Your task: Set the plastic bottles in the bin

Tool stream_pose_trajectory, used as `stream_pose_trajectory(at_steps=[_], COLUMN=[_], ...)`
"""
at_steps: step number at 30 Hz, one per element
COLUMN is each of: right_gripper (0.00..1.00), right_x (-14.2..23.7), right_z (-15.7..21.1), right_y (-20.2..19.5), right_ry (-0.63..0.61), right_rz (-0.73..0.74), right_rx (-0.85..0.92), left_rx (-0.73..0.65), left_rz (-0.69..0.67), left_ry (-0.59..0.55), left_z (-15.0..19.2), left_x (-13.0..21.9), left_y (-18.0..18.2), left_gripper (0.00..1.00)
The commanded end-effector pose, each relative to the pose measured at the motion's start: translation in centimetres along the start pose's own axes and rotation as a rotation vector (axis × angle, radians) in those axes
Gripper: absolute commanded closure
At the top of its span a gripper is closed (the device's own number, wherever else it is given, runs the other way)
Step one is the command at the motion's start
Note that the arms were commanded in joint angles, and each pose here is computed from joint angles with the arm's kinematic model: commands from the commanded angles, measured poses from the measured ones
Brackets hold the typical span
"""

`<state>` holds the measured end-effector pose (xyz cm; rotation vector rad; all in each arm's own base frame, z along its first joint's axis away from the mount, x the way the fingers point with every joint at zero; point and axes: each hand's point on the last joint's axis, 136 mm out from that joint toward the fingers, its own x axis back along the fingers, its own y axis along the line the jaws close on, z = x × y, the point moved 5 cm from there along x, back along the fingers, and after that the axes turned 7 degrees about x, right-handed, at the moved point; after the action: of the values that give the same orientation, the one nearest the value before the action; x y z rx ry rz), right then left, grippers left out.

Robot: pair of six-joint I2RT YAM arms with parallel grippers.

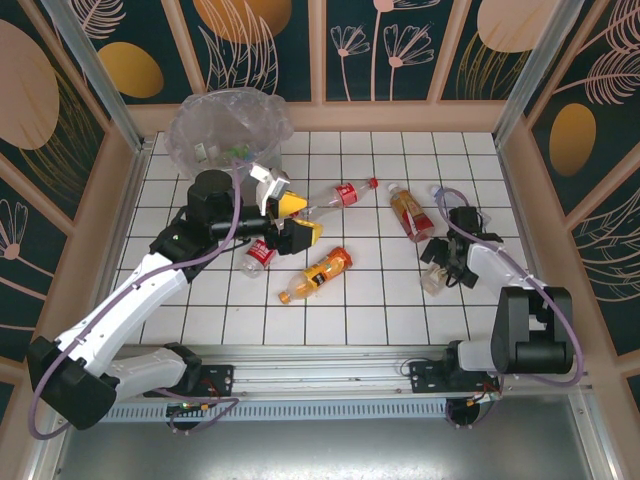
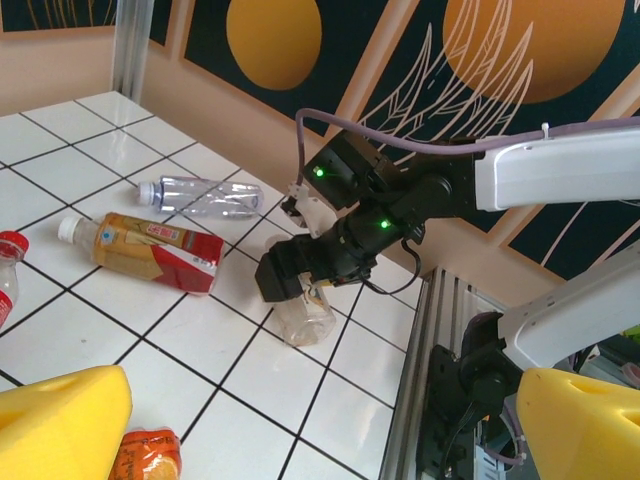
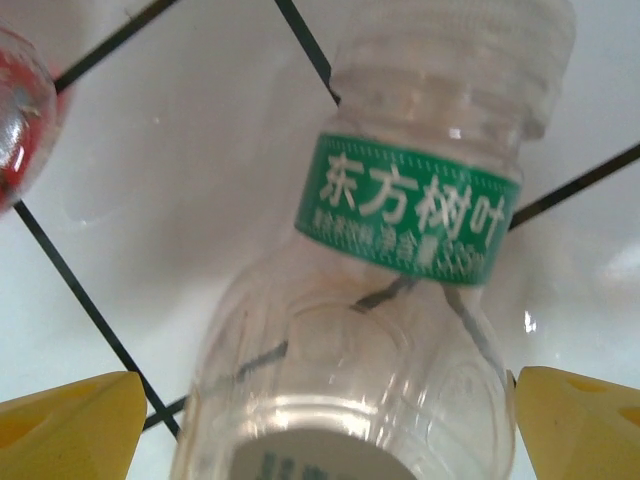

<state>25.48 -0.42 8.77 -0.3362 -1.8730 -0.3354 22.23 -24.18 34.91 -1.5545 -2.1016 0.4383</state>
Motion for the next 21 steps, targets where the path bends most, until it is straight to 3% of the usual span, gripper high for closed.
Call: stream_pose_trajectory(at_steps=[1, 21], right_gripper=[0.04, 0.2], right_x=[0.5, -0.1], right_z=[1.1, 2.0], right_y=[-0.5, -0.3], right_ry=[0.012, 0.002], right_rz=[0.045, 0.097], right_rx=[-0.035, -0.035], left_rx=[-0.034, -0.039], left_rz=[0.031, 0.038], left_ry=[-0.008, -0.023], left_z=[-0.1, -0.3], left_x=[0.6, 0.8], left_y=[-1.0, -1.4], left_gripper=[0.02, 0.02])
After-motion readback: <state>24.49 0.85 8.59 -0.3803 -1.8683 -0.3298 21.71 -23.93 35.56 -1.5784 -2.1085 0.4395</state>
